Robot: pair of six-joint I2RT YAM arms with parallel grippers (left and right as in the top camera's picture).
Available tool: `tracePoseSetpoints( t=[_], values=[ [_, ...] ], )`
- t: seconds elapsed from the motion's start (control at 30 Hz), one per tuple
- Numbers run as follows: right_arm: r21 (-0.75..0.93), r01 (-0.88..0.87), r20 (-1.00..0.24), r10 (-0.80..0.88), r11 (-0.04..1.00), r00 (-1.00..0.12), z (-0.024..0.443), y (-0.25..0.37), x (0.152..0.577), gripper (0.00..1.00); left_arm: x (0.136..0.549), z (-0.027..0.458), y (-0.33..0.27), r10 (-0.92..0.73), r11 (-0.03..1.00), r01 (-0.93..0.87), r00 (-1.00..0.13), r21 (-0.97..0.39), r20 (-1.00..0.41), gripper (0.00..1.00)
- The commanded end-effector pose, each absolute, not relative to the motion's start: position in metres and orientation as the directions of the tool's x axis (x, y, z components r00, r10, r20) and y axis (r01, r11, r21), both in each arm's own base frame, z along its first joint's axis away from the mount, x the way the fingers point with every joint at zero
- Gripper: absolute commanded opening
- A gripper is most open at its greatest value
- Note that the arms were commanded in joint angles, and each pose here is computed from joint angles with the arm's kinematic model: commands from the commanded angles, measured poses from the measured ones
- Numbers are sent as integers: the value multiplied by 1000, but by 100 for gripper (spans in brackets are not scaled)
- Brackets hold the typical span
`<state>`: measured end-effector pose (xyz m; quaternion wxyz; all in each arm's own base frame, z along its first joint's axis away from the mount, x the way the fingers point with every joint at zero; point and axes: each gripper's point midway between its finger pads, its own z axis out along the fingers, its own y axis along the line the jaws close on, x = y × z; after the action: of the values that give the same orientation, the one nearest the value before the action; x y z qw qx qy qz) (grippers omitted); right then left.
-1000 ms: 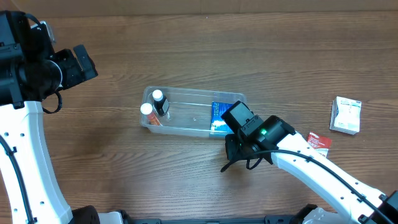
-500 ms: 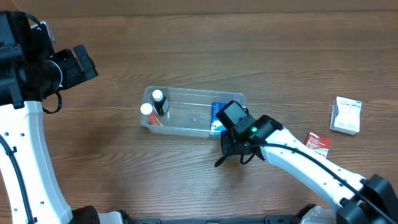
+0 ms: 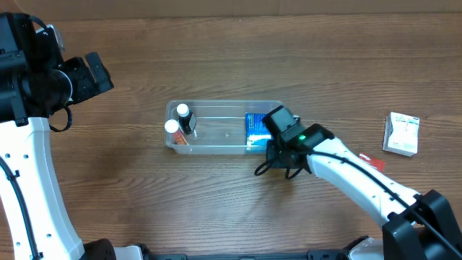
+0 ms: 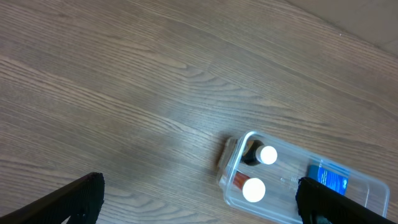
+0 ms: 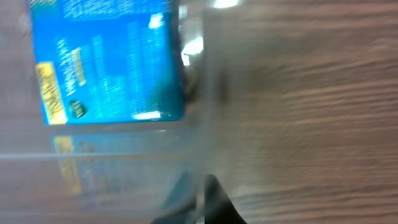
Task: Pack container
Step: 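Release the blue box and withdraw the right gripper rightward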
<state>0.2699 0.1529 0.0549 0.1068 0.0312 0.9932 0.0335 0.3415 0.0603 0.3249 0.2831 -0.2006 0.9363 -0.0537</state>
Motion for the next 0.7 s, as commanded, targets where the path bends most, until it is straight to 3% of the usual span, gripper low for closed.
tracePoseSetpoints(
  t=[0.0, 0.27, 0.4, 0.53, 0.57, 0.6, 0.63, 0.67],
  values=[
    [86, 55, -210, 72, 995, -975, 54, 143, 277, 7, 343, 320, 60, -386, 923, -326, -774, -207, -501, 100],
    [85, 94, -216, 110, 992, -970, 54, 136, 282, 7, 343, 320, 60, -386, 923, -326, -774, -207, -501, 100],
    [49, 219, -246, 224, 975, -943, 58, 121, 288, 8, 343, 321, 60, -386, 923, -325, -774, -207, -502, 100],
    [30, 294, -309, 289, 955, -906, 84, 93, 310, 22, 343, 321, 61, -385, 923, -325, -774, -206, -502, 100],
    [29, 301, -321, 294, 953, -900, 92, 87, 314, 32, 343, 321, 61, -386, 923, -326, -774, -207, -502, 100],
    [35, 312, -341, 304, 950, -889, 105, 77, 323, 63, 343, 321, 61, -385, 923, -325, -774, -206, -502, 100],
    [45, 329, -359, 323, 943, -876, 116, 68, 331, 77, 343, 321, 61, -385, 923, -325, -774, -206, -502, 100],
    [54, 352, -374, 346, 934, -861, 127, 56, 339, 100, 343, 321, 61, -385, 923, -326, -774, -206, -502, 100]
  ],
)
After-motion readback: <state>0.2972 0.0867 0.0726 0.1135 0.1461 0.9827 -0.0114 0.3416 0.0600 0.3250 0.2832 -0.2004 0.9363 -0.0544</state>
